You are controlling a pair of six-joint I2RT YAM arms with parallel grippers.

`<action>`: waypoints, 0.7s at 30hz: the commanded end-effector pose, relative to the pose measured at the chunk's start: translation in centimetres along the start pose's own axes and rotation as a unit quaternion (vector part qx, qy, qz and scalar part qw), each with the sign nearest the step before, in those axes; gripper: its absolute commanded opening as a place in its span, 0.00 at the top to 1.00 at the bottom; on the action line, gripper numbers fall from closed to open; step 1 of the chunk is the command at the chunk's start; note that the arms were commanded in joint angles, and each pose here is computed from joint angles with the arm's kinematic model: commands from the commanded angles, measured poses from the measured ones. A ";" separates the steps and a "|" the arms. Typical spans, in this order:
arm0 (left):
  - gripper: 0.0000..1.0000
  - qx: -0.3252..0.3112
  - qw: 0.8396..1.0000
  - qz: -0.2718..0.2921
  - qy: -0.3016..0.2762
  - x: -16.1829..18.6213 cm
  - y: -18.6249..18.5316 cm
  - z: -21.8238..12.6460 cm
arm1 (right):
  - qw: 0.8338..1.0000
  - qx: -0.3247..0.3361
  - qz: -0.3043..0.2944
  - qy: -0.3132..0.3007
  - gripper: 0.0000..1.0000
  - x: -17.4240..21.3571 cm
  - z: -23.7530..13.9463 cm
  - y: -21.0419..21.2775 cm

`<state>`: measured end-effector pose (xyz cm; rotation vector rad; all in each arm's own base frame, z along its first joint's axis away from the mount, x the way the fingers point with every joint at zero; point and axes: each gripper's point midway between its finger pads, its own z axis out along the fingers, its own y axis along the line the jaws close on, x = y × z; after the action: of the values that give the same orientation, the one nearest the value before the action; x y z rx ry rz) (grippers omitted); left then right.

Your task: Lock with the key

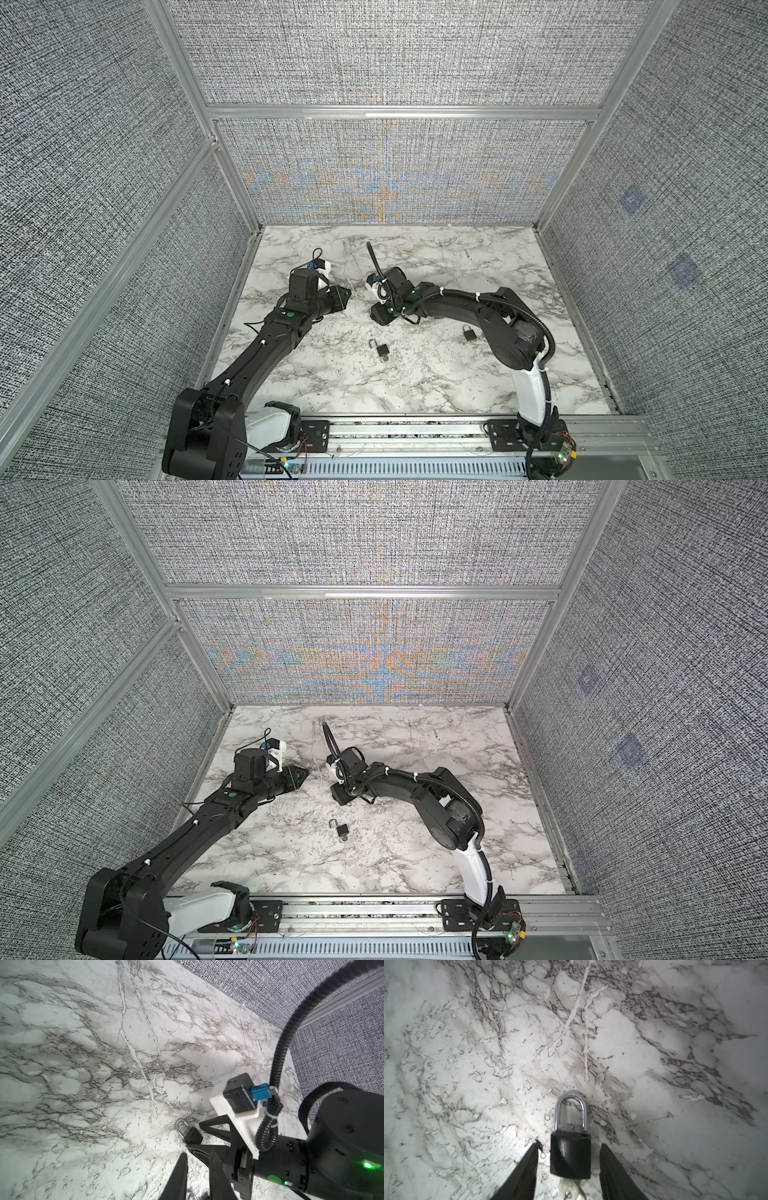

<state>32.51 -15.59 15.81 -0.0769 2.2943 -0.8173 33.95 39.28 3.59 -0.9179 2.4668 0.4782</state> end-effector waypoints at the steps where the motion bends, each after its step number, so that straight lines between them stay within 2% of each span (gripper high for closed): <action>1: 0.78 -0.001 1.000 0.002 0.005 0.3 0.1 0.0 | 0.999 0.042 -0.019 0.014 0.51 0.6 0.0 -1.2; 9: 0.78 0.000 1.000 0.001 0.004 0.2 0.1 0.2 | 0.996 0.067 -0.044 0.024 0.51 1.1 0.3 -1.1; 21: 0.78 0.001 1.000 0.001 0.004 0.2 0.1 0.1 | 0.995 0.070 -0.057 0.032 0.52 1.3 0.7 -0.7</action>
<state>32.47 -15.59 15.42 -0.0801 2.3052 -0.8158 33.82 38.74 2.44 -1.0027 2.4434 0.2690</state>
